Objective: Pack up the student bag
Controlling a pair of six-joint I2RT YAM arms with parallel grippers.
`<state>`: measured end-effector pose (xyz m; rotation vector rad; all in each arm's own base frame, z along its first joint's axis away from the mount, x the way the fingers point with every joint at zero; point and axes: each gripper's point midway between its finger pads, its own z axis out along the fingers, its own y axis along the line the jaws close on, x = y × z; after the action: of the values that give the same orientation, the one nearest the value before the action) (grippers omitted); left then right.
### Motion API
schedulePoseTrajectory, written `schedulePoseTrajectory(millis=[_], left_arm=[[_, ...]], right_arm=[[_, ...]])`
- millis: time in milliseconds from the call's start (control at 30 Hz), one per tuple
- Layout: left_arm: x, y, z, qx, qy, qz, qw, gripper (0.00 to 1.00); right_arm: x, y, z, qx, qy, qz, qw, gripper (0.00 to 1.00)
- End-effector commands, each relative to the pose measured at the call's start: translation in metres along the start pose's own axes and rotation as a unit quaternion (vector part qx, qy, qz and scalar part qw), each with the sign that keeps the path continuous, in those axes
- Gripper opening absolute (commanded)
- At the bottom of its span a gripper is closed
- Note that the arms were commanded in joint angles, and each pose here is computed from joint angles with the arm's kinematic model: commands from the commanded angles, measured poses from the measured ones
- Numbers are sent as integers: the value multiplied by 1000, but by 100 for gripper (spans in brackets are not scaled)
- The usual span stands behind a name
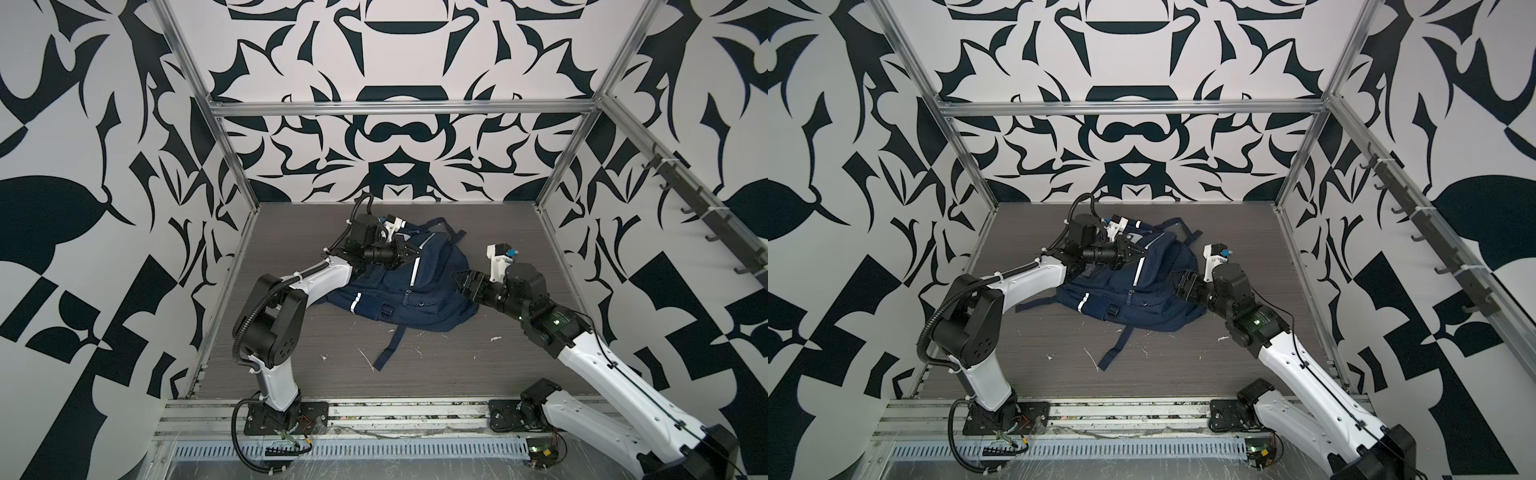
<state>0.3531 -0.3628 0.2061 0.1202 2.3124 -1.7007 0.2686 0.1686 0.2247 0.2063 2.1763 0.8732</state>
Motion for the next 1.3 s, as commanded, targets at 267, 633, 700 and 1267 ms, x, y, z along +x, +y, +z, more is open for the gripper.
schedulePoseTrajectory(millis=[267,633,700,1267], left_arm=[[14,6,-13,-42,-4,23,999,40],[65,20,-92,-166,41,27,985,57],[77,29,-103,-174,45,6,984,62],[50,95,-81,-155,-42,-143,977,44]], right_arm=[[14,-24,5,46,20,-7,999,69],[27,-39,11,72,44,-20,996,69],[29,-34,15,61,56,-30,996,68],[52,-5,46,28,106,-80,991,67]])
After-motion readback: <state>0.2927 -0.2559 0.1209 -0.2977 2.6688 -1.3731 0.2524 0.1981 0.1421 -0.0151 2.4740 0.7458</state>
